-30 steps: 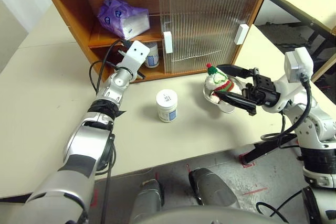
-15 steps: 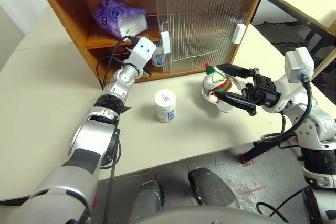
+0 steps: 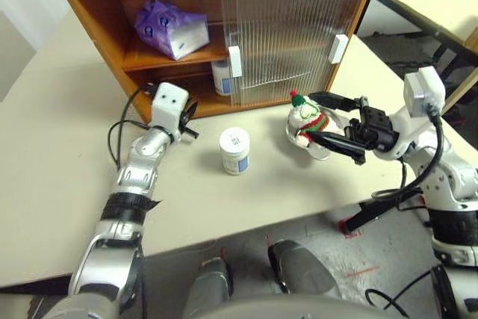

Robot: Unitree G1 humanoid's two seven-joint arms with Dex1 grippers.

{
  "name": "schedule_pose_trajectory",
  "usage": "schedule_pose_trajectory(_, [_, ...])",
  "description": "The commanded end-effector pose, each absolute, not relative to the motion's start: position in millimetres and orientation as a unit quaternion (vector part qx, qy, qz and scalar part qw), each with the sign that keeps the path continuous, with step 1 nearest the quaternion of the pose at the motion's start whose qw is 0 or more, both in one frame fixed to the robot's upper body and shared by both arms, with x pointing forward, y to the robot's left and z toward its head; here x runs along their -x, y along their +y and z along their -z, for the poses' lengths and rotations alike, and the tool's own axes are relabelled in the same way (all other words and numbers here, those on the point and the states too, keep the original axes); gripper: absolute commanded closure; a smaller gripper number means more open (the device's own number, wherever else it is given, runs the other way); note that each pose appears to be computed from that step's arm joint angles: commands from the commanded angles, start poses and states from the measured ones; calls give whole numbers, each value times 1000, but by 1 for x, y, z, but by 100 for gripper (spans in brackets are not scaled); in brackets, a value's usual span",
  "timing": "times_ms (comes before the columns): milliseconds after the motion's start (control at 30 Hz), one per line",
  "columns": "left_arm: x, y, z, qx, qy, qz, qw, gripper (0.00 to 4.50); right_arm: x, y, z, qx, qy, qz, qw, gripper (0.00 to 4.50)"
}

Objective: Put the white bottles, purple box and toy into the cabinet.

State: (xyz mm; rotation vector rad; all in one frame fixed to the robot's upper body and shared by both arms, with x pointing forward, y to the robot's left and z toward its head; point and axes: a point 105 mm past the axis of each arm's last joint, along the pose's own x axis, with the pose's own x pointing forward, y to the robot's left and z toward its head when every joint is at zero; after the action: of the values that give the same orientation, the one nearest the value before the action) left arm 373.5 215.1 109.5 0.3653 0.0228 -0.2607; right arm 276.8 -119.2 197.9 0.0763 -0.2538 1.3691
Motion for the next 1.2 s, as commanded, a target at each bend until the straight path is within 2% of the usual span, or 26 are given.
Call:
schedule_pose_trajectory(33, [-346,206,-131,-59,-2,178,982,247,-278,-119,-195,-16,-107,-639,762,0])
schedule_pose_trajectory(133, [-313,216,-134,-43,18,229,972,146,-283,-125,-194,-3,-99,-639,763,0])
schedule_pose_trajectory(267, [-257,216,-104,-71,89,365,924,2,-286,-131,-193,10,-91,-642,761,0])
schedule_pose_trajectory(367, [-230,207,-91,-44,112,428,896,2,-289,-133,-192,16,-85,-648,757,0])
schedule_pose_trajectory(533, [-222,197,-73,-51,121,457,880,2,-295,-135,-189,29,-75,-642,762,0])
schedule_pose_trajectory(833, [-240,179,-42,-89,122,417,896,2,-309,-143,-185,27,-61,-582,810,0])
schedule_pose_trajectory(1100, [-257,168,-38,-105,106,402,904,2,-301,-136,-177,19,-51,-590,805,0])
schedule_pose_trajectory(1200, [-264,150,-35,-80,111,424,895,2,-298,-131,-177,12,-50,-597,801,0])
